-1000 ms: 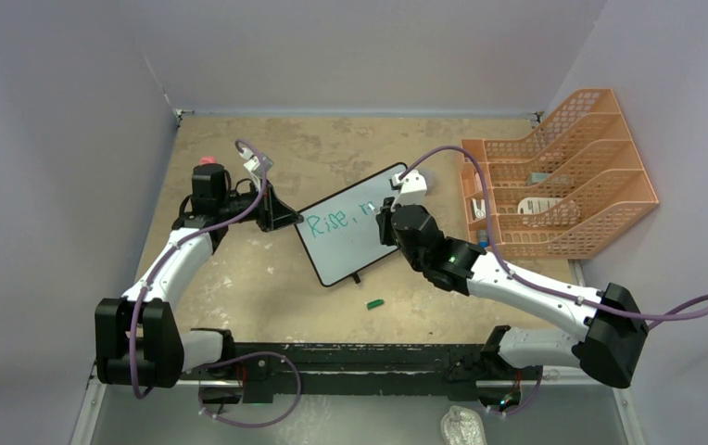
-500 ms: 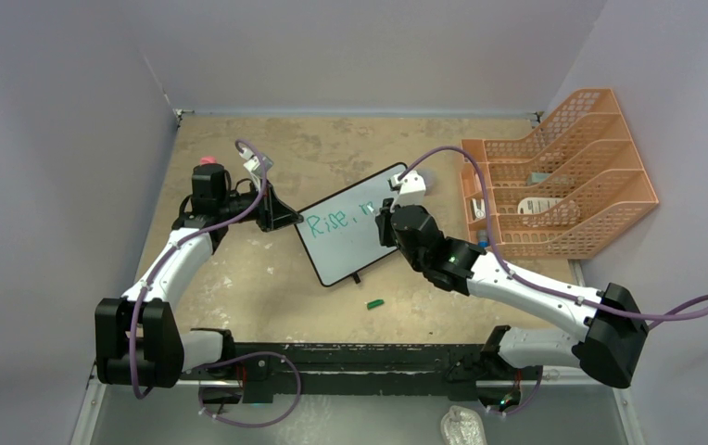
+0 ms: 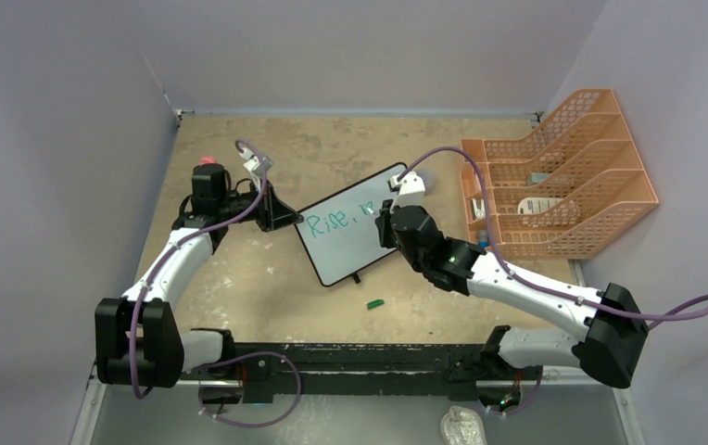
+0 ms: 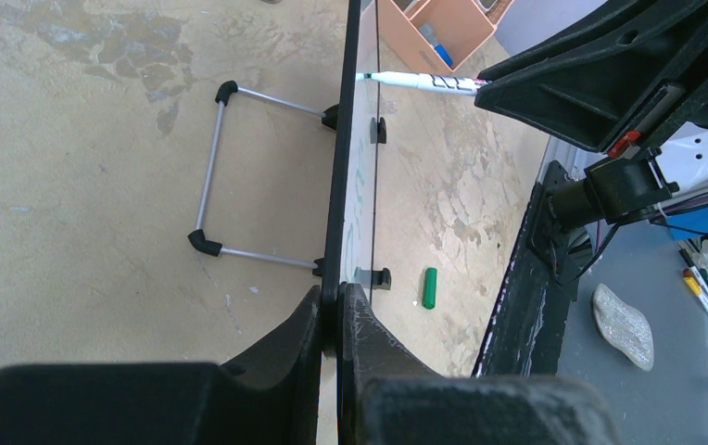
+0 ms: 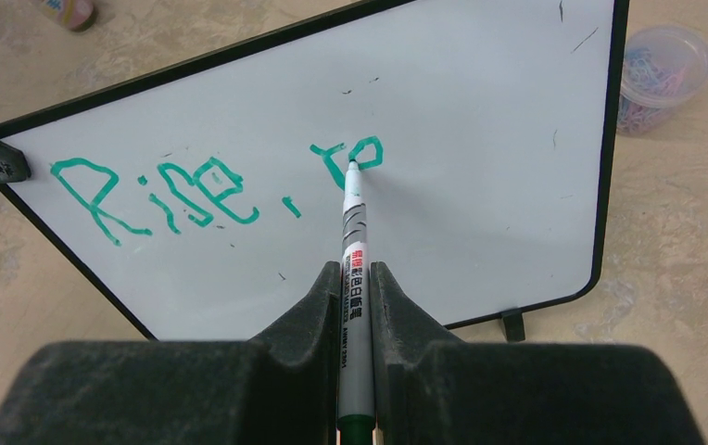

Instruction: Write a sentence on the whiteboard

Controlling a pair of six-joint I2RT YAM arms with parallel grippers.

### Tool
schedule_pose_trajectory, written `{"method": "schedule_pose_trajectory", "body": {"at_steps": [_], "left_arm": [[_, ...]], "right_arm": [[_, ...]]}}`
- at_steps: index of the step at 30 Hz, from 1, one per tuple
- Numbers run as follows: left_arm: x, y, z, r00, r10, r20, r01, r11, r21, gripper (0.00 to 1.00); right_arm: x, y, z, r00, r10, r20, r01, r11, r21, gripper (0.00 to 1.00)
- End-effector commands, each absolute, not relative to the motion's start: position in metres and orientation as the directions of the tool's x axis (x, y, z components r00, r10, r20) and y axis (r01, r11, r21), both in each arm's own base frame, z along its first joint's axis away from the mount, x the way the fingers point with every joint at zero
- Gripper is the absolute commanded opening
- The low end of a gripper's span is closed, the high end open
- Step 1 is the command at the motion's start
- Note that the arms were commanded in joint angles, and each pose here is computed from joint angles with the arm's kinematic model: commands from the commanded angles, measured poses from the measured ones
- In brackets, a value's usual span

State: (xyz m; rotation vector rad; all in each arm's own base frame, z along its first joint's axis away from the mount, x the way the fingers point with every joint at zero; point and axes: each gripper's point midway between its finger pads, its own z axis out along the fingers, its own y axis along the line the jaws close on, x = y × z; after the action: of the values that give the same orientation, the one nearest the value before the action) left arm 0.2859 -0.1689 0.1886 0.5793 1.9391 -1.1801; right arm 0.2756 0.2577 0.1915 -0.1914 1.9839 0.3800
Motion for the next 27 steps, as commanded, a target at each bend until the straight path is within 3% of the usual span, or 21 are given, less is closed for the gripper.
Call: {"method": "schedule_pose_trajectory", "body": {"at_steps": [1,27], "left_arm": [[0.296,-0.166,0.193,-0.547,0.005,-0.837,0.730,0.492,-0.474,0.00],[0.295,-0.166,0.193,-0.548,0.006,-0.836,0.732,0.487,-0.477,0.00]], "right_arm": [[0.274,0.255,0.189,-0.447,0.039,-0.894,-0.292,0.938,0.187,0.00],[0.277,0.238,0.184,-0.440,0.060,-0.896,-0.208,0.964,0.166,0.00]]}}
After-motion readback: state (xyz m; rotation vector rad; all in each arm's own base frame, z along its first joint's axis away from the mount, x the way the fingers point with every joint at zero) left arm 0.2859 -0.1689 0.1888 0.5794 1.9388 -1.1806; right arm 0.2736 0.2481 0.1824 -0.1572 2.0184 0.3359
